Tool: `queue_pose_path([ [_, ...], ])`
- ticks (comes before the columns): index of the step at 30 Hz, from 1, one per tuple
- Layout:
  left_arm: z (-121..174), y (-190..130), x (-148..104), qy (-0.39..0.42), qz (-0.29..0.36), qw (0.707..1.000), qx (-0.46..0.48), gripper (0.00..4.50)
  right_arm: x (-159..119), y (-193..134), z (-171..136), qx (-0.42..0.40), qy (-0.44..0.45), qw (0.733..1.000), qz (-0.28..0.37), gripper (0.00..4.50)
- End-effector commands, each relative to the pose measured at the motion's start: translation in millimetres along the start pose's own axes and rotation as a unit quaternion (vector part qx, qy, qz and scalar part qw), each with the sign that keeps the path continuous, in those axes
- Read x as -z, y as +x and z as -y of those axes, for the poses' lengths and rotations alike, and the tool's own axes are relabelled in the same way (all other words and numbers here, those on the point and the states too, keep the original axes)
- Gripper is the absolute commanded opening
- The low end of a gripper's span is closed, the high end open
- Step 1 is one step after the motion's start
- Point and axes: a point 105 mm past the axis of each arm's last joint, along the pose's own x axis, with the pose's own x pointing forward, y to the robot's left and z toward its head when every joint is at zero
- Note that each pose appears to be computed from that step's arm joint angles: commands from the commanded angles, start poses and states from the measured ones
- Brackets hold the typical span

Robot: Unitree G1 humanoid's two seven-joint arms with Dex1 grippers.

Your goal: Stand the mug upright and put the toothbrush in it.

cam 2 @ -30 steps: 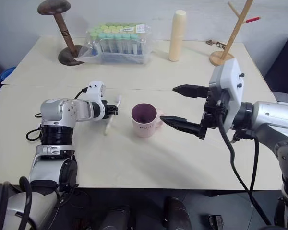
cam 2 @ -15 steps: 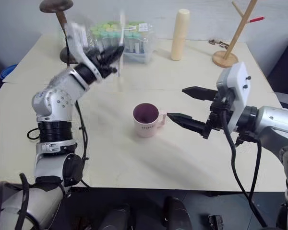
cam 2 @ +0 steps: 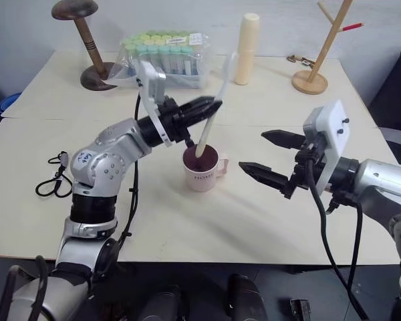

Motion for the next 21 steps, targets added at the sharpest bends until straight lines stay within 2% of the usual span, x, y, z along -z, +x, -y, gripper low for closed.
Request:
queue_pose_path([
  [1,8.1,-4.1,-9.5,0.025,0.017,0.999,0.017,0.52,-14.8,-5.7,-0.8,0.012,-0.034,0.999,0.027,4.50],
  [7,13.0,-17.5,-15.2,0.002,0.041,0.999,0.020,2.44,-14.3,-6.9,0.9,0.009,-0.033,0.999,0.031,4.50],
  [10,8.1,-38.8,-28.1,-0.001,0.040,0.999,0.012,3.41,-13.4,-8.8,4.1,0.005,-0.035,0.999,0.028,4.50],
  [13,5.8,-65.1,-43.5,0.018,0.009,1.000,0.021,4.38,-11.4,-11.4,7.6,-0.005,-0.039,0.999,0.017,4.50],
  [15,5.2,-89.3,-51.2,0.054,-0.050,0.997,0.037,4.45,-8.0,-14.6,10.2,-0.018,-0.033,0.999,0.004,4.50],
  [17,5.8,-120.5,-53.6,0.091,-0.136,0.985,0.058,4.45,-2.2,-19.7,10.5,-0.044,-0.026,0.999,-0.017,4.50],
  [19,7.1,-155.4,-48.5,0.114,-0.243,0.960,0.081,4.45,4.4,-25.7,12.6,-0.064,-0.021,0.997,-0.040,4.50],
  [21,5.9,-181.1,-46.7,0.133,-0.319,0.934,0.092,4.45,7.7,-30.4,17.2,-0.074,-0.020,0.996,-0.054,4.50],
])
